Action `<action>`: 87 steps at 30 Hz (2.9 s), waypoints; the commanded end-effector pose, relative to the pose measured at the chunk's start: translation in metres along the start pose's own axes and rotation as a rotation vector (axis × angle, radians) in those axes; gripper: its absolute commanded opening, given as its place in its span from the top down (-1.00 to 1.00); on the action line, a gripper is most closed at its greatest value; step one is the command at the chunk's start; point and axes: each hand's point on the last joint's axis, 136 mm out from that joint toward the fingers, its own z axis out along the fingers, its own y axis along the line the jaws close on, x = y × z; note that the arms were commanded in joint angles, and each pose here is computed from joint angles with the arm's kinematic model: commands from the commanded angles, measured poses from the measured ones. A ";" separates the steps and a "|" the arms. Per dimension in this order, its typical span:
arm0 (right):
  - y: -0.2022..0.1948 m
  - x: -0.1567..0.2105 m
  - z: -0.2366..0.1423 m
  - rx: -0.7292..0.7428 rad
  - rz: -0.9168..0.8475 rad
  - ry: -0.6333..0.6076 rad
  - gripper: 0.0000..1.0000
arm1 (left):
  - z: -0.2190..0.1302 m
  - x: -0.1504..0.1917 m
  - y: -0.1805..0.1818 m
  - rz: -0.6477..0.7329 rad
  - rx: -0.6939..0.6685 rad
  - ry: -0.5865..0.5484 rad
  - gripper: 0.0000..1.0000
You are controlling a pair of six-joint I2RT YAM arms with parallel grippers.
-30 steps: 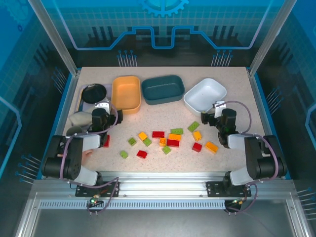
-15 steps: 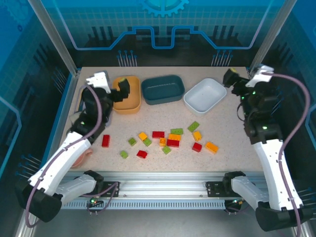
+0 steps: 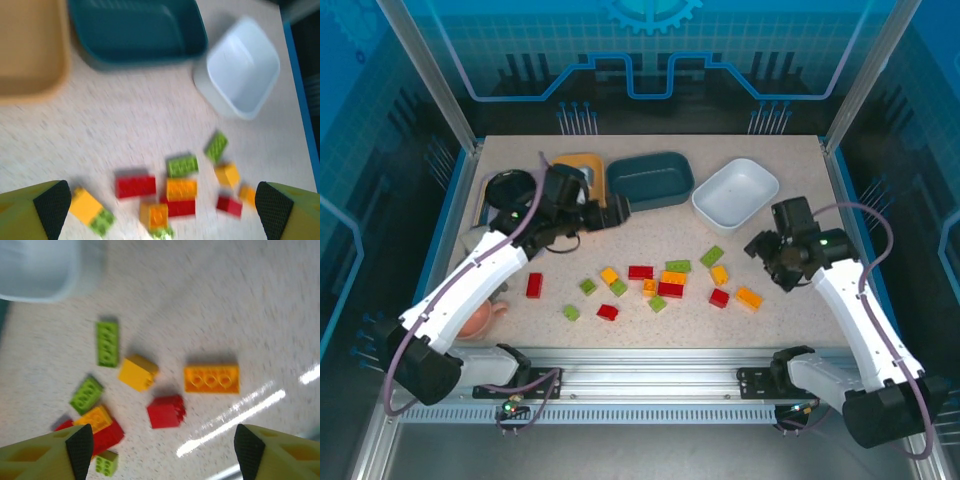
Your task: Sort the legos into containers by color
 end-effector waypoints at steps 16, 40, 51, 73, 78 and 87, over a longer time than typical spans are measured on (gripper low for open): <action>-0.046 0.043 0.109 0.220 -0.152 0.360 -0.89 | 0.035 0.107 -0.050 0.110 0.131 0.283 -0.96; -0.059 0.040 0.139 0.259 -0.171 0.390 -0.36 | 0.044 0.107 -0.072 0.076 0.223 0.280 -0.93; 0.054 -0.046 0.047 0.077 -0.416 0.025 -0.07 | 0.030 0.038 -0.085 -0.027 0.223 0.170 -0.91; 0.176 -0.146 0.190 0.118 -0.442 0.191 -0.50 | 0.065 -0.026 -0.044 -0.260 0.108 0.155 -0.88; 0.201 -0.151 0.154 0.028 -0.482 0.129 -0.81 | 0.051 -0.028 -0.041 -0.278 0.110 0.144 -0.89; 0.250 -0.059 0.016 -0.268 -0.842 -0.154 -0.71 | 0.002 0.030 0.057 -0.458 -0.250 0.201 -0.81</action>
